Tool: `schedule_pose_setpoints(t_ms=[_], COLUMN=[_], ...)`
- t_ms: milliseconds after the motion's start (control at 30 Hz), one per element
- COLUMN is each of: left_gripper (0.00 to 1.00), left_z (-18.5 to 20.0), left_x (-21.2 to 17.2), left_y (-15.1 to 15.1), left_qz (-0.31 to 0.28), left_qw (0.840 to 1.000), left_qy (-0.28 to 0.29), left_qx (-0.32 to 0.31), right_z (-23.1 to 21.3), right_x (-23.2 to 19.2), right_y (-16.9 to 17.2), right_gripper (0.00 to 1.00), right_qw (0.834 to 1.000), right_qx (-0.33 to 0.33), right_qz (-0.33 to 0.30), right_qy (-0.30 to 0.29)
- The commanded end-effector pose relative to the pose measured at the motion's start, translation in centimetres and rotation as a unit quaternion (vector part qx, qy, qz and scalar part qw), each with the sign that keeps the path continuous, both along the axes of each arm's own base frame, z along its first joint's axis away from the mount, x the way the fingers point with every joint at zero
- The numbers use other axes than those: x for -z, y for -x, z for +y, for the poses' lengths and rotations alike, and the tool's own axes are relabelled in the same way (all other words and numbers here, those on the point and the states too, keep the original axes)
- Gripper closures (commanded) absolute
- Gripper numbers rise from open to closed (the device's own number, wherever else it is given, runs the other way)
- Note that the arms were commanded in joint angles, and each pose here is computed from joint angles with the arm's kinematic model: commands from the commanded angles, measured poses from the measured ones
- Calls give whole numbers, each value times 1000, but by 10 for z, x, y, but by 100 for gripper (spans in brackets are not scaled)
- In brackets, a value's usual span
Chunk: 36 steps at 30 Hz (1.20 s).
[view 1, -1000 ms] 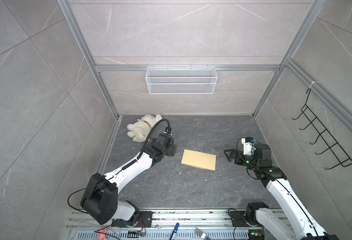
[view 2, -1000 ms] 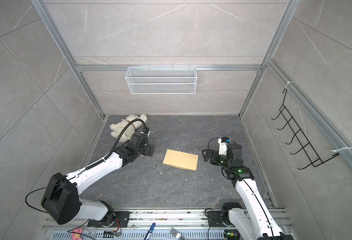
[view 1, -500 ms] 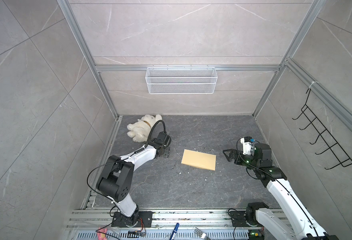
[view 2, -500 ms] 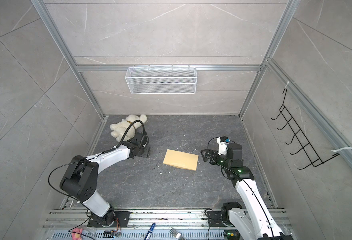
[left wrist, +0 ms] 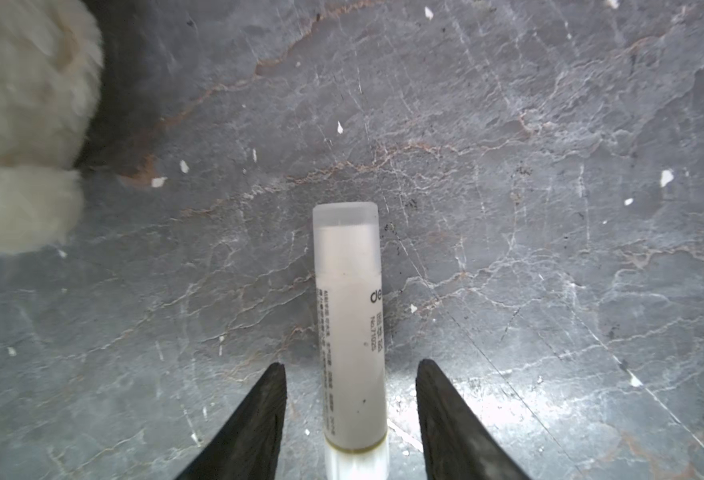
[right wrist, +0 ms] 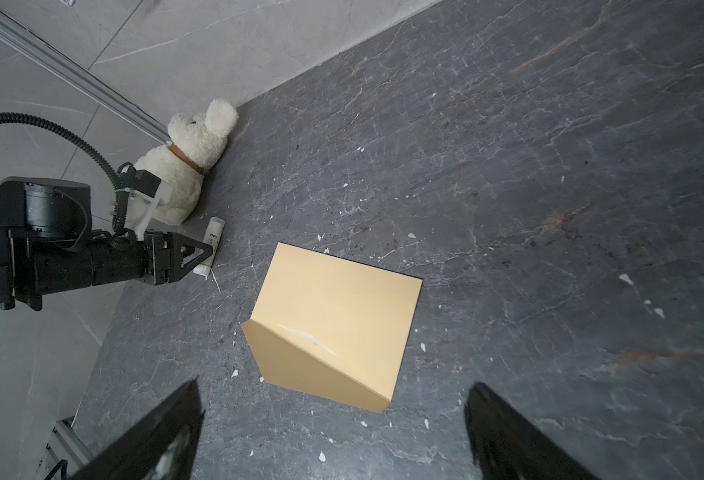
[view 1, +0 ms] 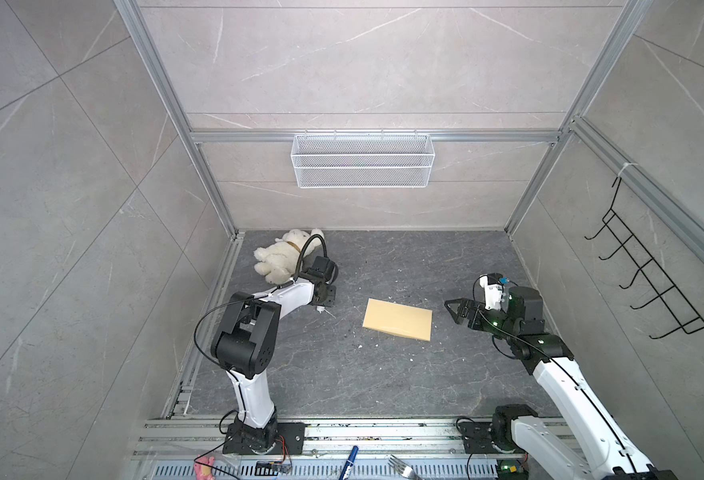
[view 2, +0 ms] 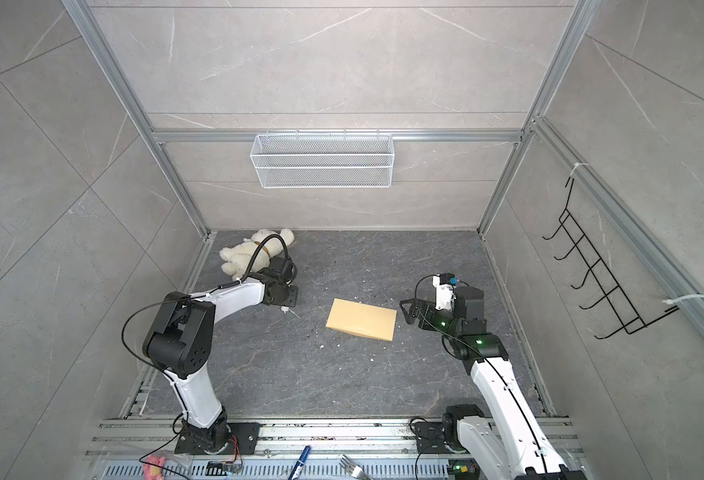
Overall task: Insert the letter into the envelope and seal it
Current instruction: 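Grasp the white glue stick with the left gripper and lift it, then carry the glue stick over the envelope with left gripper while right gripper approaches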
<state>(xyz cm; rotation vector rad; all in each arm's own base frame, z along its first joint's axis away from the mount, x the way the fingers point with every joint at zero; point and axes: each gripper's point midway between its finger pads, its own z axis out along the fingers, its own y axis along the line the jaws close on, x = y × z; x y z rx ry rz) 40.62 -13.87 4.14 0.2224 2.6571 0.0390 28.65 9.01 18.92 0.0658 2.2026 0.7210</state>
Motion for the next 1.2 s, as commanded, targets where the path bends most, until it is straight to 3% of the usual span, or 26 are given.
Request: schedule_pose_setpoints(t_ms=[0, 400, 600, 767, 867, 1033, 1167], left_gripper=[52, 65, 83, 100, 100, 100, 100], left_z=[-5, -1, -1, -11, -23, -59, -94], left_x=[-2, 19, 24, 1, -30, -108, -171], left_y=[-9, -7, -7, -12, -11, 6, 36], left_qz=[2, 37, 44, 12, -36, -158, -280], left_qw=[1000, 999, 999, 998, 995, 967, 916], left_qy=[15, 22, 27, 48, 78, 141, 176], left_qx=[4, -4, -4, 28, 59, 146, 229], right_z=[1, 3, 4, 6, 9, 21, 32], right_x=[2, 6, 6, 0, -9, -33, -56], right_y=[2, 0, 1, 1, 2, 3, 7], right_gripper=[1, 1, 1, 1, 1, 1, 1], right_qw=[1000, 1000, 1000, 1000, 999, 997, 993], right_qx=[-8, -14, -16, -20, -27, -51, -80], right_qz=[-2, 5, 5, 0, -8, -27, -43], right_qy=[1, -2, -2, -8, -18, -54, -81])
